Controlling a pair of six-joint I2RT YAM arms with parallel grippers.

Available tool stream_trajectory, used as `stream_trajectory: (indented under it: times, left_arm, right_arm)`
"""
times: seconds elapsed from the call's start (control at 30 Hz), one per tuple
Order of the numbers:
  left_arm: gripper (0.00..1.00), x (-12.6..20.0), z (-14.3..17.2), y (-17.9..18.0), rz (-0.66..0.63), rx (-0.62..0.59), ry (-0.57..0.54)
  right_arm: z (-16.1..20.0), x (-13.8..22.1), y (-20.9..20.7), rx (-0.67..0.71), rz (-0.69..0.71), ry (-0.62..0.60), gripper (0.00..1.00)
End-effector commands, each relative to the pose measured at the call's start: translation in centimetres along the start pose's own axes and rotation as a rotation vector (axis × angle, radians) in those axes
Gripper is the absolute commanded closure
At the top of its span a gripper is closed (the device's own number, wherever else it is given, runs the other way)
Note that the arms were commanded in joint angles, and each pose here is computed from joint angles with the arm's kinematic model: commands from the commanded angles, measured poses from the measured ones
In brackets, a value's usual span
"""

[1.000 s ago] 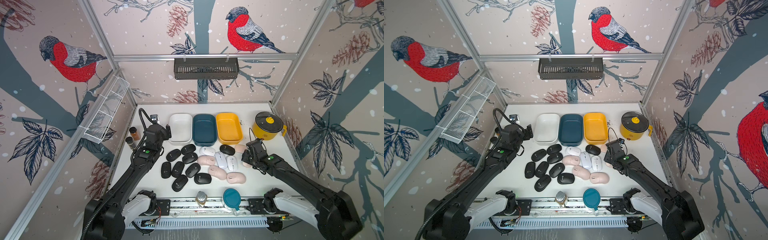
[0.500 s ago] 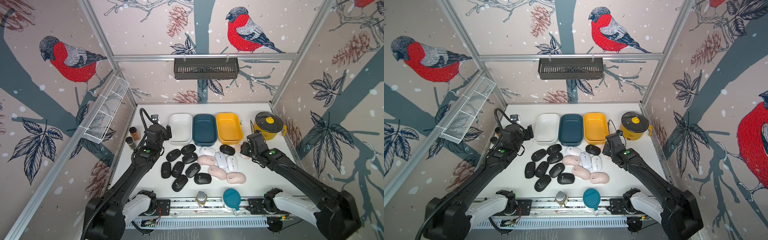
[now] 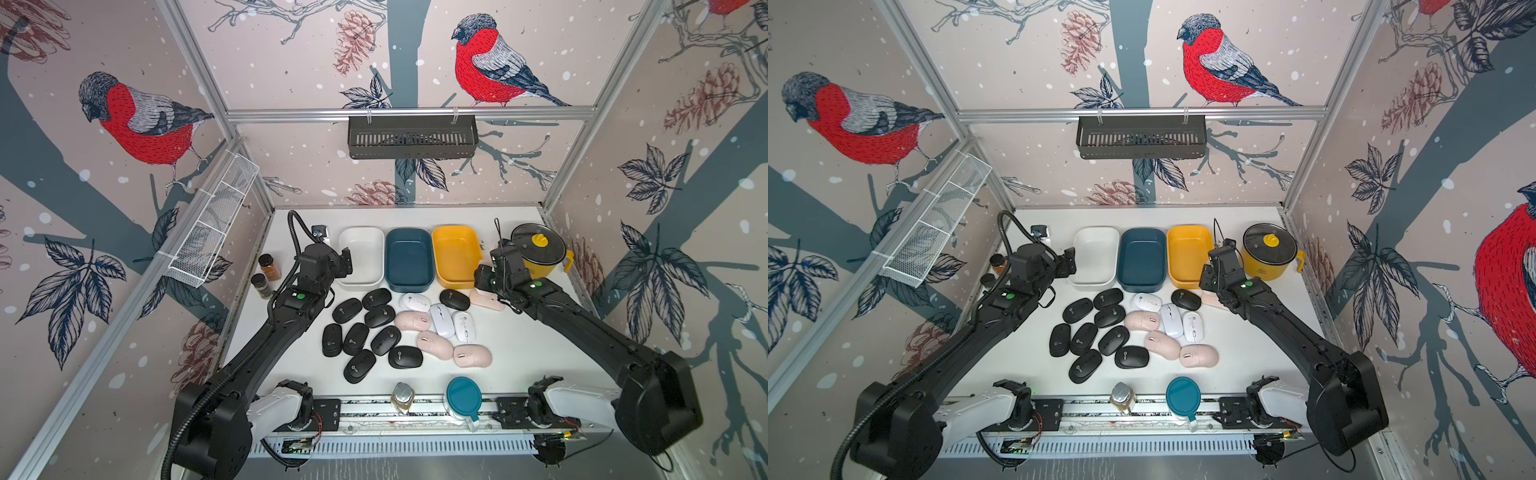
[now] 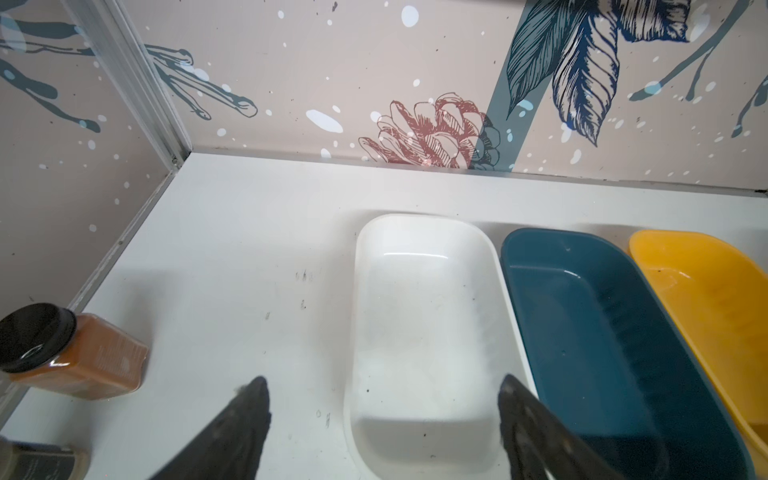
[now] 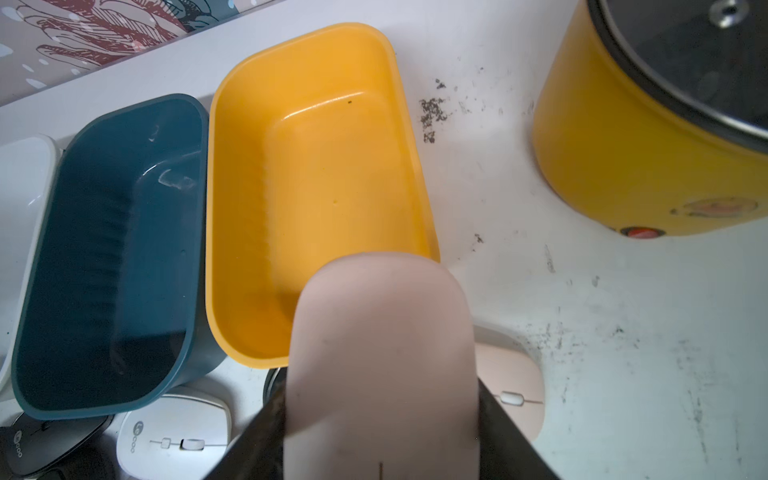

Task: Place the mice by color into the storage box
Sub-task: Place the mouse in the storage box.

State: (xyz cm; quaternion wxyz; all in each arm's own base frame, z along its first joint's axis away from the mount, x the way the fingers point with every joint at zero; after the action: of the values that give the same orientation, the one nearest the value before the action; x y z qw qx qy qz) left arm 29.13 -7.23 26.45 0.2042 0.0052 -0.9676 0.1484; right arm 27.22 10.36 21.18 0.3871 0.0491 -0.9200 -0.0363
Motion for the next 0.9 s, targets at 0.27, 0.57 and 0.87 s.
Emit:
stream_trajectory:
  times: [0.27, 0.57, 0.87]
  left_arm:
    - [0.16, -2.1, -1.7, -2.8, 0.060, 0.029, 0.015]
    - [0.16, -1.7, -0.7, -3.1, 0.156, -0.009, 0.017]
    - [0.15, -1.9, -0.5, -3.1, 0.147, -0.009, 0.022]
  right_arm:
    - [-2.6, -2.8, 1.2, 0.101, -0.033, -0.018, 0.59]
    - [-4.0, -4.8, 1.6, 0.127, -0.019, -0.015, 0.59]
    - [-6.5, -6.6, 1.3, 0.075, -0.006, -0.067, 0.59]
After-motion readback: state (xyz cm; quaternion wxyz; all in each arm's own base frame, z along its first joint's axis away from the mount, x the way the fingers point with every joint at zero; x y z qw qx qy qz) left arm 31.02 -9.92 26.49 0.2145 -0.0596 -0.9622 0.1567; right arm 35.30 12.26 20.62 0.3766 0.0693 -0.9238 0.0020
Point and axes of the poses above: each gripper's point midway between its finger pads, its own x axis back along the fingers, its own y axis along the line the jaws close on, z = x × y, the point moved 9 cm from there along x, back along the fingers, and after that the axes turned 11 degrees about x, right-handed, at the moved point
